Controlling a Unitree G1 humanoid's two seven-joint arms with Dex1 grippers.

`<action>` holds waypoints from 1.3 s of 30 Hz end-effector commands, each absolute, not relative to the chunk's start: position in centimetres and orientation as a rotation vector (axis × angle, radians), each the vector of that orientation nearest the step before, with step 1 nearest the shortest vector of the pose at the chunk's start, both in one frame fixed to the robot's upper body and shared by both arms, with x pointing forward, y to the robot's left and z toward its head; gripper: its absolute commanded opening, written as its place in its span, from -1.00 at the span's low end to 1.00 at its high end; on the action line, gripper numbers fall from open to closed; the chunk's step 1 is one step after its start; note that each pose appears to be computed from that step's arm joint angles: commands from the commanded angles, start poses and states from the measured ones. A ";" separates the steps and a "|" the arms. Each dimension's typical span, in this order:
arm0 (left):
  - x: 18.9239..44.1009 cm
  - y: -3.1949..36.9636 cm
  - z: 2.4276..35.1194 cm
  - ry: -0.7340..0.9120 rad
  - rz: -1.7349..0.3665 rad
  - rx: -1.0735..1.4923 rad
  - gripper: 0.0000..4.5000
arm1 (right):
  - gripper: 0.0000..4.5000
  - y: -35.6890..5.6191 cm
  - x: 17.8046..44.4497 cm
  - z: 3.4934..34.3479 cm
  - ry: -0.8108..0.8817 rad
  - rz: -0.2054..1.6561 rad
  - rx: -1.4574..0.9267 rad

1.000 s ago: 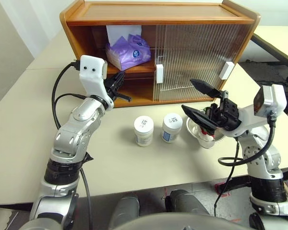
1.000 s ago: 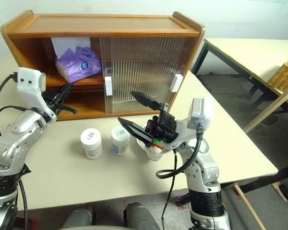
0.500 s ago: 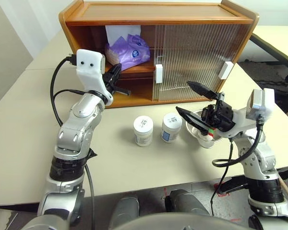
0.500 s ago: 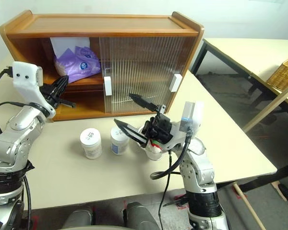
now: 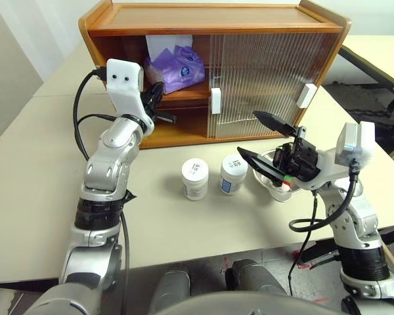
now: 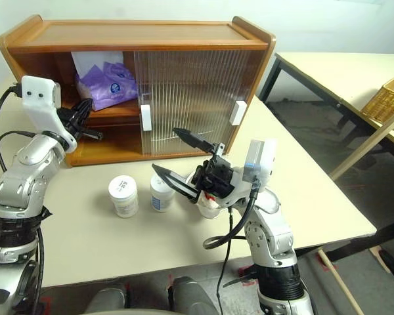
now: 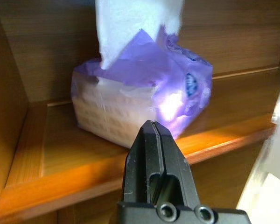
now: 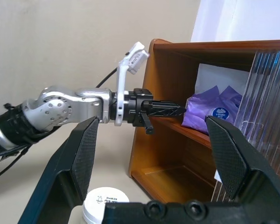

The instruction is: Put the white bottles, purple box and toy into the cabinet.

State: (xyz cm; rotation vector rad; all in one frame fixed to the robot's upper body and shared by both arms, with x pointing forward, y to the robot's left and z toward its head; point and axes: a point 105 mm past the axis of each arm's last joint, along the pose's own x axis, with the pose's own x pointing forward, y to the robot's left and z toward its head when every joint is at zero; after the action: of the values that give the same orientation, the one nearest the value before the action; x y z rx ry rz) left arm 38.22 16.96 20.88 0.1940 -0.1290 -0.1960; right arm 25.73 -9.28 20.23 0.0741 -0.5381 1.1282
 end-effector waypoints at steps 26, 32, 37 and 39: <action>36.8 15.5 24.3 -0.208 -0.295 0.279 -1.00 | 1.00 -9.2 25.3 18.9 -0.532 1.131 0.080; 34.9 13.7 24.0 -0.204 -0.377 0.248 -1.00 | 1.00 -9.1 25.4 18.9 -0.532 1.136 0.085; 36.4 13.8 22.5 -0.159 -0.374 0.249 -1.00 | 1.00 -9.0 25.5 18.9 -0.535 1.144 0.082; 37.2 14.1 22.0 -0.135 -0.369 0.253 -1.00 | 1.00 -8.9 25.5 19.0 -0.537 1.143 0.081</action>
State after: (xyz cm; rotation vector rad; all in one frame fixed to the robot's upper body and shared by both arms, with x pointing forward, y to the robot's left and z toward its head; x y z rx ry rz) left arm 36.58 14.30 22.57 0.2416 -0.1560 -0.3584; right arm 25.37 -9.06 19.06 0.0920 -0.5370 1.1392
